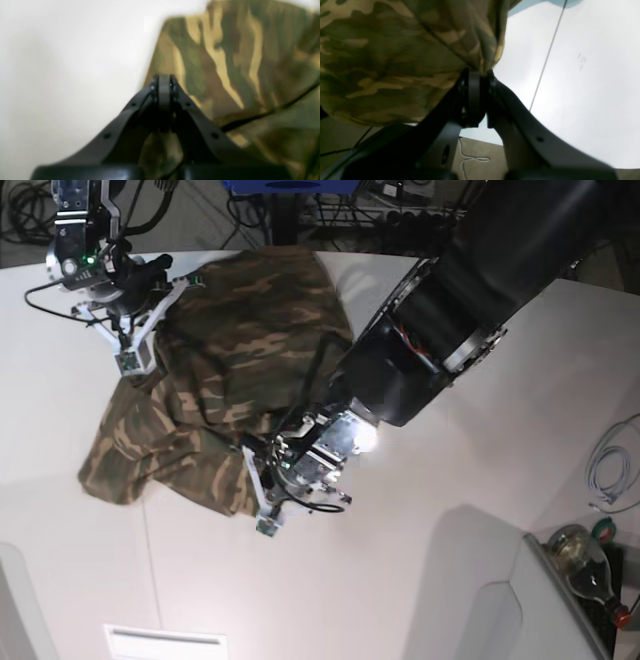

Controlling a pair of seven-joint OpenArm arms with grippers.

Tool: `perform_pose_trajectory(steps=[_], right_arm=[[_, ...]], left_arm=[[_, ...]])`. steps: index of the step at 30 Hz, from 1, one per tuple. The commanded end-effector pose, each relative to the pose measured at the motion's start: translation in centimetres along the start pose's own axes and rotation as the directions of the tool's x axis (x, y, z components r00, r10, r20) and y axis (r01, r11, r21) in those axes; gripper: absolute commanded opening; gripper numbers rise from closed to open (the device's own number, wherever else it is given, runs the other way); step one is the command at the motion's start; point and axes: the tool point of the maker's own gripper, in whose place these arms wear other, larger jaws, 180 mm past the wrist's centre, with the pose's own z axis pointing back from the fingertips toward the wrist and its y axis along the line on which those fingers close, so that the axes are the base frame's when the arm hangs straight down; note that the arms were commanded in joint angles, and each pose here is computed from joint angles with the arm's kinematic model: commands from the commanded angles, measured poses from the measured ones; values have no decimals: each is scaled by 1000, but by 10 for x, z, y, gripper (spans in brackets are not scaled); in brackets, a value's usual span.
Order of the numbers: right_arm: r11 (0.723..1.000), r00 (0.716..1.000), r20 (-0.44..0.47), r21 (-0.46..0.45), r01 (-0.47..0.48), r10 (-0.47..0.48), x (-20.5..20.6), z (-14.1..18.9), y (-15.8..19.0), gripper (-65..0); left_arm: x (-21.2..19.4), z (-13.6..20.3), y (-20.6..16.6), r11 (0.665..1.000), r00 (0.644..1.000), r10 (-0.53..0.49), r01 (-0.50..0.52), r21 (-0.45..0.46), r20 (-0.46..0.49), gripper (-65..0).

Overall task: Layout the t-shirt on the table in an organized manner, then fold the t-shirt properly
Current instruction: 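Grasp a fold of the shirt with the left gripper, then pull the shirt taut between both grippers and lay it flat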

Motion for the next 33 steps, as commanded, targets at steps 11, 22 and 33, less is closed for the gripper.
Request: perform_pose_trajectory(steps=[11,22,33], right_arm=[[978,996,45,-192,83,-76,32,19,-93,-642],[963,997,63,-263,59,-44,121,22,-145,-642],[975,993,98,-217,-37,59,164,15,-114,-642]], left_arm=[[-63,-4,93,976,992,-99,113,186,-82,-650],[-86,57,177,914,949,317,-306,265,4,-650],[-35,123,178,869,885,423,-457,190,197,-650]])
